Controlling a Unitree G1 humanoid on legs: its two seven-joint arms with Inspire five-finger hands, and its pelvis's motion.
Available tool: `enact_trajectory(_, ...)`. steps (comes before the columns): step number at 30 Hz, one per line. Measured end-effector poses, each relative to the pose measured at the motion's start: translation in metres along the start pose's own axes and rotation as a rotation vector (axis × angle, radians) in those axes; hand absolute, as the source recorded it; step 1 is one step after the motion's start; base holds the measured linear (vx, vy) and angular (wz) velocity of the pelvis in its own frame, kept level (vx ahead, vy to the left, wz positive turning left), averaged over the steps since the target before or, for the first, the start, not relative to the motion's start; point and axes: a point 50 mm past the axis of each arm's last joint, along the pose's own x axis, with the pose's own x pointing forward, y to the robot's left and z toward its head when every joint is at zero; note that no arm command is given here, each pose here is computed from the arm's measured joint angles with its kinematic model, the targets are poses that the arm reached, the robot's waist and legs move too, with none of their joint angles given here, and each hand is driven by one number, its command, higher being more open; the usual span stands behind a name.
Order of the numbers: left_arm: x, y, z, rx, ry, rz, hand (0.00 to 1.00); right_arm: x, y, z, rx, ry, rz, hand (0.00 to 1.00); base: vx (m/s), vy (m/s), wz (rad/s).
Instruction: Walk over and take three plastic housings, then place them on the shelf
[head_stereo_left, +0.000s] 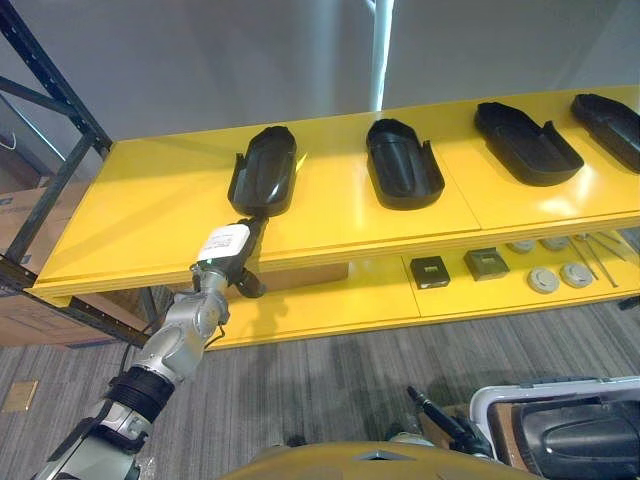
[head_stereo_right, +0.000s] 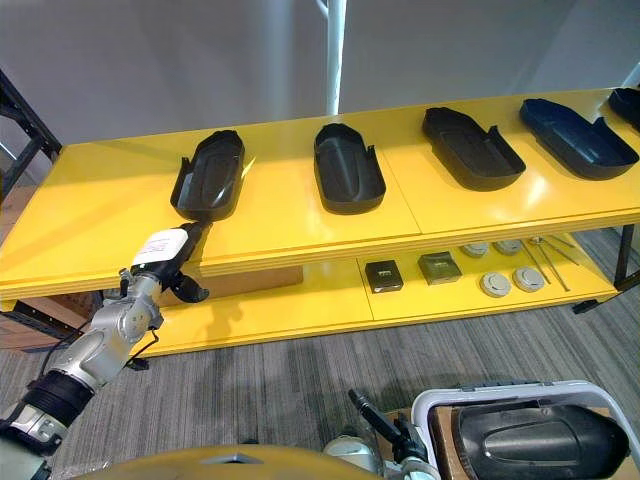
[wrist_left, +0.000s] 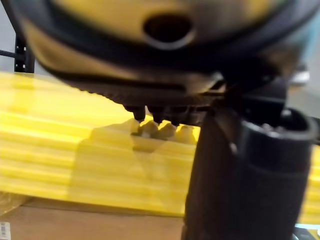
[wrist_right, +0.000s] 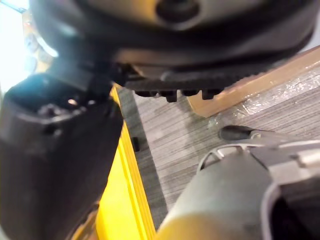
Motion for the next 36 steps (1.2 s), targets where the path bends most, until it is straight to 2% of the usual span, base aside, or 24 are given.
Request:
enact_trajectory(7, 0.000, 0.000, 0.001, -0.044, -0.002, -0.009, 1.00, 0.000, 0.000, -0.001, -0.002, 0.002, 0.000, 1.00, 0.00, 0.003, 0.01)
enact_trajectory(12, 0.000, 0.009, 0.010, -0.190, -0.056, -0.056, 1.00, -0.001, -0.001, -0.002, 0.001, 0.006, -0.004, 1.00, 0.00, 0.001, 0.05)
enact_trajectory(15, -0.007, 0.023, 0.028, -0.441, -0.195, -0.161, 1.00, -0.001, -0.004, -0.003, 0.018, 0.009, -0.019, 1.00, 0.01, 0.011, 0.07)
enact_trajectory(21, -0.032, 0.025, 0.059, -0.821, -0.478, -0.409, 1.00, 0.001, -0.008, 0.002, 0.053, -0.003, -0.030, 1.00, 0.02, 0.023, -0.02)
enact_trajectory(24, -0.038, 0.032, 0.061, -1.018, -0.544, -0.416, 1.00, 0.001, -0.011, 0.002, 0.061, -0.006, -0.030, 1.00, 0.00, 0.011, -0.16)
enact_trajectory(27, -0.035, 0.058, 0.048, -1.173, -0.559, -0.237, 1.00, -0.001, -0.012, -0.004, 0.061, 0.008, -0.034, 1.00, -0.02, 0.025, -0.08)
enact_trajectory(29, -0.036, 0.088, 0.018, -1.261, -0.494, 0.091, 1.00, -0.004, -0.013, -0.010, 0.062, 0.022, -0.042, 1.00, 0.00, 0.000, 0.00)
enact_trajectory(30, -0.038, 0.094, 0.009, -1.280, -0.470, 0.176, 1.00, -0.005, -0.014, -0.012, 0.063, 0.027, -0.045, 1.00, 0.00, 0.000, 0.00)
enact_trajectory(32, -0.051, 0.115, -0.024, -1.314, -0.364, 0.504, 1.00, -0.009, -0.016, -0.021, 0.068, 0.045, -0.061, 1.00, 0.00, 0.026, 0.05)
enact_trajectory(35, -0.065, 0.118, -0.049, -1.275, -0.225, 0.722, 1.00, -0.013, -0.016, -0.032, 0.087, 0.071, -0.089, 1.00, 0.02, 0.032, 0.14)
enact_trajectory(36, -0.065, 0.117, -0.052, -1.269, -0.203, 0.738, 1.00, -0.014, -0.016, -0.033, 0.093, 0.075, -0.093, 1.00, 0.02, 0.040, 0.20)
